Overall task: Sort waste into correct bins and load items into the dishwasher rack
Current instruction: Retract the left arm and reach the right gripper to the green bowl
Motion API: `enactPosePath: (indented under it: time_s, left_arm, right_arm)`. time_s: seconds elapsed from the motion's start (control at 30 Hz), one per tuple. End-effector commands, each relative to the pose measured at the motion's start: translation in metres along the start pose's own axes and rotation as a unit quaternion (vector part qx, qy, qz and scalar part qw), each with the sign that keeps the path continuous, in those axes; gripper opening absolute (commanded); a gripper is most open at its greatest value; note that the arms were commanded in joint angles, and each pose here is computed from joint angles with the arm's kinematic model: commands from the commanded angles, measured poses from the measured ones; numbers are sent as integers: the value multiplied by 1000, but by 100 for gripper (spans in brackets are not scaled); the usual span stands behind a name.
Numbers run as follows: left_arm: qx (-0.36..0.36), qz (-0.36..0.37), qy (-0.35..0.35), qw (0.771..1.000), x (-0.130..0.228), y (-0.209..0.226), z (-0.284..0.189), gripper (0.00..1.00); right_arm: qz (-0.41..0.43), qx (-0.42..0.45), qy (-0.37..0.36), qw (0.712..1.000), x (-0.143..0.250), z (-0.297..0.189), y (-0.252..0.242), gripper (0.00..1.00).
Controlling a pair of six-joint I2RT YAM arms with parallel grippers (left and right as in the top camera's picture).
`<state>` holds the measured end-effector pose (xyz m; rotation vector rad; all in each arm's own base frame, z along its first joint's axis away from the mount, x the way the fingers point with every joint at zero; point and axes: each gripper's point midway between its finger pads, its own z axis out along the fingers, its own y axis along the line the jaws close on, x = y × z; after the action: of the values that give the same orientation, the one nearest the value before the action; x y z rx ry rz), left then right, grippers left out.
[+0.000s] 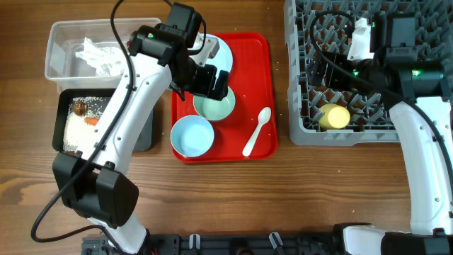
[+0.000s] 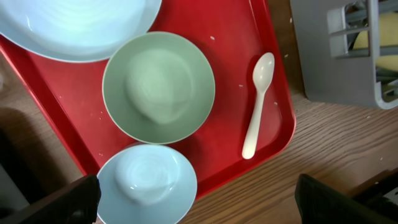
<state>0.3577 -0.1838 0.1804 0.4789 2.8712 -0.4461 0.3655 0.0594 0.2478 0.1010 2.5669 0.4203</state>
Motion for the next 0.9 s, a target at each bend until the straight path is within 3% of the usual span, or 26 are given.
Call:
enactPosePath:
  time_s: [0.0,0.1,0.27,0.4,0.63,0.87]
  left_arm:
    - [-17,-17,-2,1000,-2,8,3,100]
    - [-121,-142,-37,982,-8,59,-11,100]
    - [-150,-263,-67,951,-7,114,-30,100]
    - [-159,-298,-73,938,-2,144,-39,100]
    - [-164,-322,-78,929,3,164,-46,100]
    - [-164,-322,-78,929,3,164,-46,100]
  right_arm:
    - [-15,-58,12,998,0,11,24,100]
    - [-26,-78,31,996,5,33,49,100]
    - [-50,-107,64,991,21,91,106,99]
    - [-69,-71,96,990,46,149,120,99]
    - [-101,-3,209,973,113,239,84,99]
    - [-134,1,227,965,125,255,74,91]
